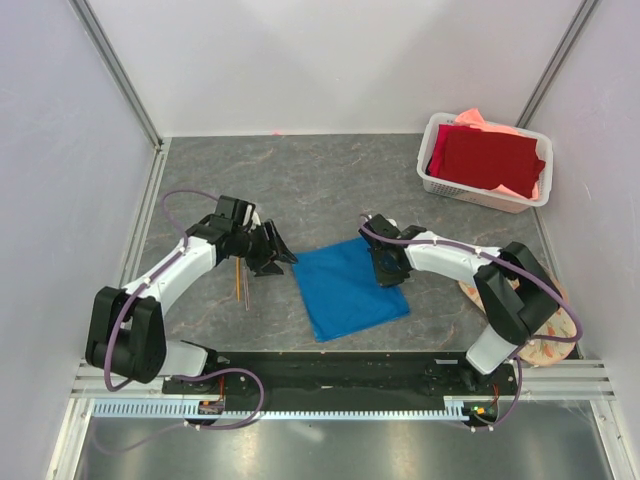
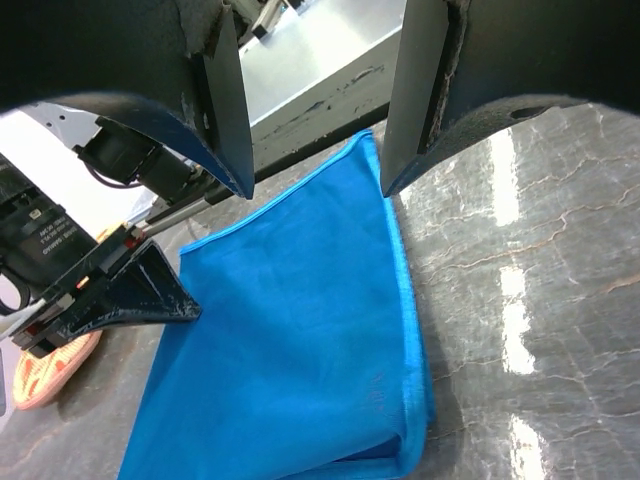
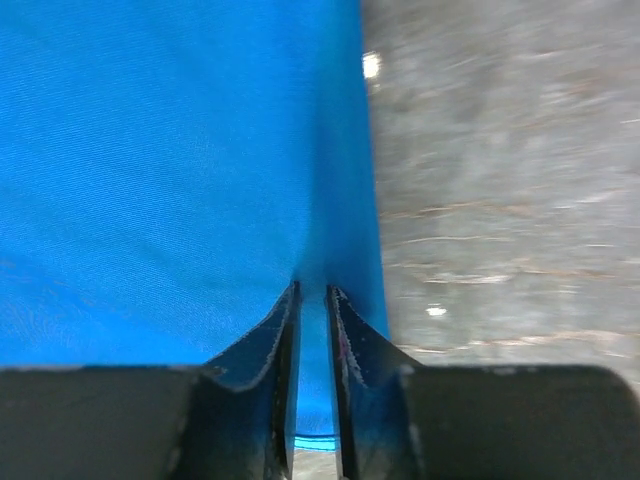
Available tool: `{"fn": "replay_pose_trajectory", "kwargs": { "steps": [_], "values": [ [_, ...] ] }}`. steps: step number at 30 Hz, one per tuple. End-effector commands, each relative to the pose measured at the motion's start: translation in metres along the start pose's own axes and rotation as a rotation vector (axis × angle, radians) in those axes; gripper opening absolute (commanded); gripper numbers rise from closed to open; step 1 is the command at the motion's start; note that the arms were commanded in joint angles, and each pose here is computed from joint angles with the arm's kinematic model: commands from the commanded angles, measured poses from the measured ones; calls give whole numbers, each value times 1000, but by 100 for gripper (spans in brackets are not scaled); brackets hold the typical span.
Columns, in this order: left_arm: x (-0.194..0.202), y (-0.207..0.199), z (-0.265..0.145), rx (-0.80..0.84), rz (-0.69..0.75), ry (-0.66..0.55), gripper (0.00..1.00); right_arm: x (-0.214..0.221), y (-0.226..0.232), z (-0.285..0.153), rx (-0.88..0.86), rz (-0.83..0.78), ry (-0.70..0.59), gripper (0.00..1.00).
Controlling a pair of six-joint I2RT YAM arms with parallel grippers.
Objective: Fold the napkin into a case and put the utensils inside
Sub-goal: Move the lower triangle-folded napkin to the center of the board, then pick up the lower triangle-folded napkin from the center of the board.
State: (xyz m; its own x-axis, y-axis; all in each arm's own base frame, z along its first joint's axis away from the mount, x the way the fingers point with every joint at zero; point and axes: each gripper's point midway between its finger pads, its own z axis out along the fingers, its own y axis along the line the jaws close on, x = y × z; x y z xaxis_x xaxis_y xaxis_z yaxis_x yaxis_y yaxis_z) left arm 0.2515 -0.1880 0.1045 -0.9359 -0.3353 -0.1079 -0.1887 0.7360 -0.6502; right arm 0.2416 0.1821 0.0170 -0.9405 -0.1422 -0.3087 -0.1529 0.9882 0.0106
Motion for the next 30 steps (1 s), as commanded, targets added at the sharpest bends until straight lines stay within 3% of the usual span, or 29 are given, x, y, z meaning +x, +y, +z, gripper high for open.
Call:
{"fn": "replay_pose_trajectory", "kwargs": {
  "steps": [1,4,6,10,12,15,16,22,27,30],
  "values": [
    [-10,-6,-7,50,83,-93,61,-24,-18,-19,134,-97,-138,30],
    [-9,-1,-6,52,68,-119,62,-41,13,-47,81,-180,-234,51],
    [-8,-3,-5,78,72,-135,62,-36,42,-54,14,-240,-232,64],
    [-11,7,-1,47,33,-159,63,-18,103,-65,-108,-285,-213,74],
    [-8,6,0,53,6,-134,61,-2,132,-70,-189,-319,-198,71],
    [-4,6,0,75,-34,-127,59,22,155,-64,-238,-345,-173,53],
    [-1,5,-2,100,-34,-135,59,30,160,-60,-238,-358,-155,51],
    [12,-3,-16,190,-34,-167,59,64,183,-62,-239,-430,-142,52],
    [11,-10,-39,238,23,-276,64,75,186,-59,-211,-462,-142,59],
    [15,-13,-44,252,47,-277,64,77,181,-53,-184,-465,-138,61]
  ]
}}
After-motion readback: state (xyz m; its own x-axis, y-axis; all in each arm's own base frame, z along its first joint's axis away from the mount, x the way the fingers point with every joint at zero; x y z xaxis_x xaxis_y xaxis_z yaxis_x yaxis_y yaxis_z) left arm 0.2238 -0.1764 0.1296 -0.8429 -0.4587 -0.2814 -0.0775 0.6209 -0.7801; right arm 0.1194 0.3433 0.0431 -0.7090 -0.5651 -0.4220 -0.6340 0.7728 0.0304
